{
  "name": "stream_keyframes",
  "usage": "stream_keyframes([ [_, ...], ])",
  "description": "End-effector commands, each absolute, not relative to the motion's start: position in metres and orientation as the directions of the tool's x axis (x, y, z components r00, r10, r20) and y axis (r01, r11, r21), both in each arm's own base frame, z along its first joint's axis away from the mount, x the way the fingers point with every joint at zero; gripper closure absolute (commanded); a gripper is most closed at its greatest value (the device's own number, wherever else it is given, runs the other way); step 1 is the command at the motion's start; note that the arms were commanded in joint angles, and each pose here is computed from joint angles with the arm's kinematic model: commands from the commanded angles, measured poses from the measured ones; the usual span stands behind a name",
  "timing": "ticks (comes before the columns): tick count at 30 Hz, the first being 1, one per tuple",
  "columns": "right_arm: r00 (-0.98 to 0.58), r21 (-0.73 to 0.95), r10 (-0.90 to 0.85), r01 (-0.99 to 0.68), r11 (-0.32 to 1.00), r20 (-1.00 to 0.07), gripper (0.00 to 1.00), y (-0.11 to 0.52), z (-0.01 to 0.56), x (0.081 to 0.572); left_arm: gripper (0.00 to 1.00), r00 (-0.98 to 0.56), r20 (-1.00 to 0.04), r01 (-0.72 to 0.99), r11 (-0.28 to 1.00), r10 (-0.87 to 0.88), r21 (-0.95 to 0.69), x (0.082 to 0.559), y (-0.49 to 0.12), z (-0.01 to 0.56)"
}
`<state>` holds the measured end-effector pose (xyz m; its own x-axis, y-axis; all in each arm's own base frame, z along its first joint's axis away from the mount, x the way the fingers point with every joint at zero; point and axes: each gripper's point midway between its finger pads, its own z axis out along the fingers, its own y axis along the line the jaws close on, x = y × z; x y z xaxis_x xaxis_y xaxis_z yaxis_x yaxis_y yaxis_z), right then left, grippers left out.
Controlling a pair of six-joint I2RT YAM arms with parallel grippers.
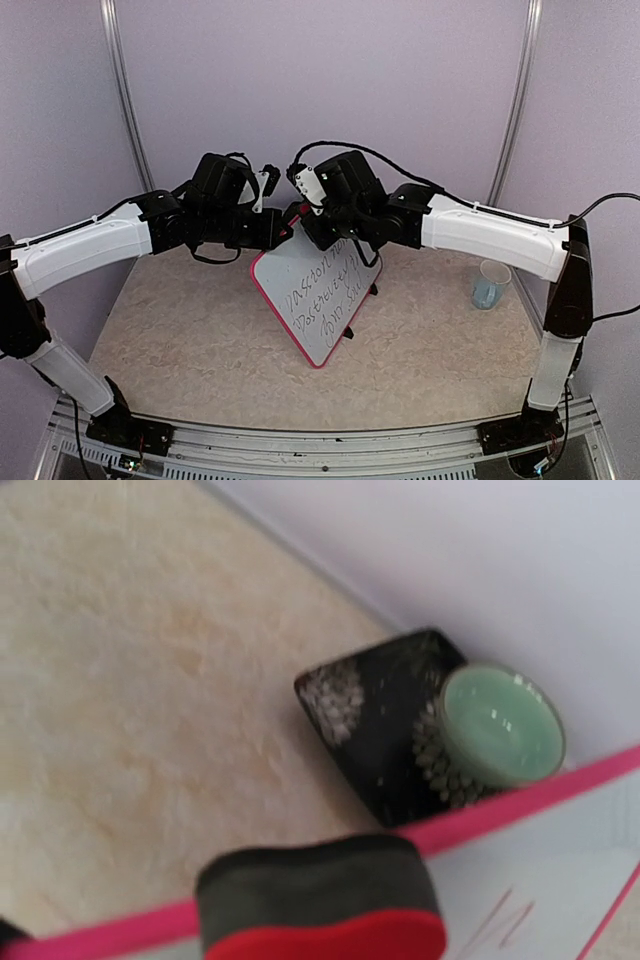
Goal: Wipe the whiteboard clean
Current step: Erase the whiteboard at the center of the board.
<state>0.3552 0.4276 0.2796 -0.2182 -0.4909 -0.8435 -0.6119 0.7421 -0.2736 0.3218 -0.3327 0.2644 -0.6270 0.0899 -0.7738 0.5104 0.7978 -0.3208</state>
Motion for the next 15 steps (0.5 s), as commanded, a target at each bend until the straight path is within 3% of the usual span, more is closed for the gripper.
stream_keyframes([
  [1,-0.203,-0.286,-0.501,-0.619,0.731,-0.842,0.71,0.442,0.272,0.357,1.00,-0.601,-0.780,0.612,0.728,0.176,-0.308,0.299,-0.348,0.266],
  [15,-0.344,-0.252,-0.522,-0.592,0.766,-0.780,0.72,0.396,0.204,0.363,1.00,-0.582,-0.795,0.626,0.718,0.170,-0.305,0.297,-0.349,0.273],
])
